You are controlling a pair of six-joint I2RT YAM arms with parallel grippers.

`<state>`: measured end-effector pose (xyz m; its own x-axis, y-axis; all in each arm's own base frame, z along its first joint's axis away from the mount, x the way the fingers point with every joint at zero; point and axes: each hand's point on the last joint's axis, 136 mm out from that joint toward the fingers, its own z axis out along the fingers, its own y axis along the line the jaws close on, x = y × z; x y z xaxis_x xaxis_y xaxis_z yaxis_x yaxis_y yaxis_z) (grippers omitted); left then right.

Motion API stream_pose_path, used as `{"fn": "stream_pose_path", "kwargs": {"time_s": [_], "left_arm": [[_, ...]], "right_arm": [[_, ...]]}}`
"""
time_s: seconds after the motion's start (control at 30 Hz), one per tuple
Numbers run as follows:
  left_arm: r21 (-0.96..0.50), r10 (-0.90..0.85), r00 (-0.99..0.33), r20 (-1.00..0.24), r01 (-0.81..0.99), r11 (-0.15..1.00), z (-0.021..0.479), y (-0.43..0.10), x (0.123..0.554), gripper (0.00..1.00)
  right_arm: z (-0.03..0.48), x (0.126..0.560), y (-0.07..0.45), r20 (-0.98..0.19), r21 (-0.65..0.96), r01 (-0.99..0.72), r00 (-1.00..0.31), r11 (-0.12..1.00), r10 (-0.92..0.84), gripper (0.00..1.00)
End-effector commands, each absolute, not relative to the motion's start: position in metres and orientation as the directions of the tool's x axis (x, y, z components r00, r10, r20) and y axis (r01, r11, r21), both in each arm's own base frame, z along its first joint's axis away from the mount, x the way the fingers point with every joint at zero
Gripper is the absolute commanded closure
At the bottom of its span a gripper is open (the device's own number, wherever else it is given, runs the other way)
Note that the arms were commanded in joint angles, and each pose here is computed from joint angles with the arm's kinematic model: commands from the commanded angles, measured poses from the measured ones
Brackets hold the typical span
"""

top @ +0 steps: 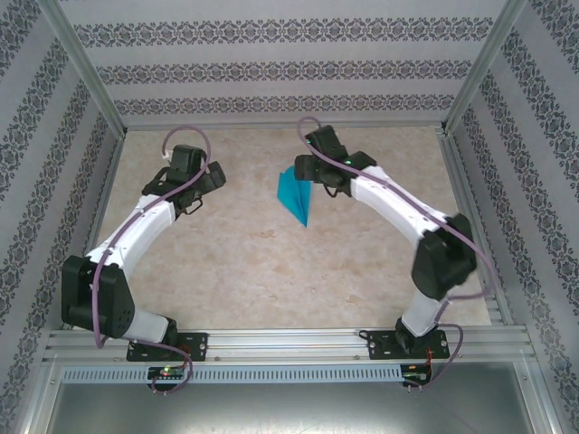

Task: Fold a paper plane with a square sheet of paper (pick it up from the middle)

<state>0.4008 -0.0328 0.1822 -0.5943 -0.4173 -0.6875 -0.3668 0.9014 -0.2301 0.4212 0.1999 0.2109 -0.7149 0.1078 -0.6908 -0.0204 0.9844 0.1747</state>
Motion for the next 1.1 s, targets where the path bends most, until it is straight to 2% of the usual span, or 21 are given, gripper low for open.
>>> {"fn": "stream_pose_path", "kwargs": {"time_s": [0.0, 0.07, 0.23, 0.4, 0.53, 0.77, 0.87, 1.07], "left_arm": [[-0.129, -0.351, -0.502, -0.791, -0.424, 0.897, 0.197, 0.01, 0.393, 0.0], [-0.094, -0.334, -0.472, -0.816, -0.462, 0.882, 0.192, 0.029, 0.384, 0.0], [0.006, -0.263, -0.41, -0.873, -0.549, 0.836, 0.17, 0.066, 0.359, 0.0], [0.035, -0.224, -0.444, -0.868, -0.504, 0.863, 0.134, 0.069, 0.351, 0.0], [0.009, -0.202, -0.424, -0.883, -0.446, 0.895, 0.113, 0.071, 0.351, 0.0], [-0.042, -0.109, -0.301, -0.947, -0.221, 0.974, 0.123, 0.046, 0.367, 0.0], [-0.091, -0.136, -0.281, -0.95, -0.166, 0.982, 0.118, 0.041, 0.375, 0.0], [-0.084, -0.104, -0.305, -0.947, -0.077, 0.993, 0.102, 0.026, 0.382, 0.0]], "right_arm": [[0.218, 0.413, 0.121, -0.784, 0.003, 0.146, -0.614, 0.989, 0.093, 0.09], [0.219, 0.403, 0.082, -0.825, -0.033, 0.218, -0.556, 0.975, 0.097, 0.02], [0.195, 0.369, -0.011, -0.878, -0.092, 0.406, -0.463, 0.909, 0.118, 0.02], [0.16, 0.348, -0.046, -0.924, -0.109, 0.428, -0.376, 0.897, 0.067, 0.02], [0.135, 0.348, -0.049, -0.923, -0.092, 0.389, -0.378, 0.916, 0.068, 0.02], [0.132, 0.379, -0.025, -0.95, -0.065, 0.243, -0.312, 0.968, 0.015, 0.02], [0.119, 0.391, -0.014, -0.944, -0.043, 0.17, -0.33, 0.984, 0.016, 0.02], [0.108, 0.394, -0.007, -0.95, -0.015, 0.105, -0.312, 0.994, 0.019, 0.02]]}}
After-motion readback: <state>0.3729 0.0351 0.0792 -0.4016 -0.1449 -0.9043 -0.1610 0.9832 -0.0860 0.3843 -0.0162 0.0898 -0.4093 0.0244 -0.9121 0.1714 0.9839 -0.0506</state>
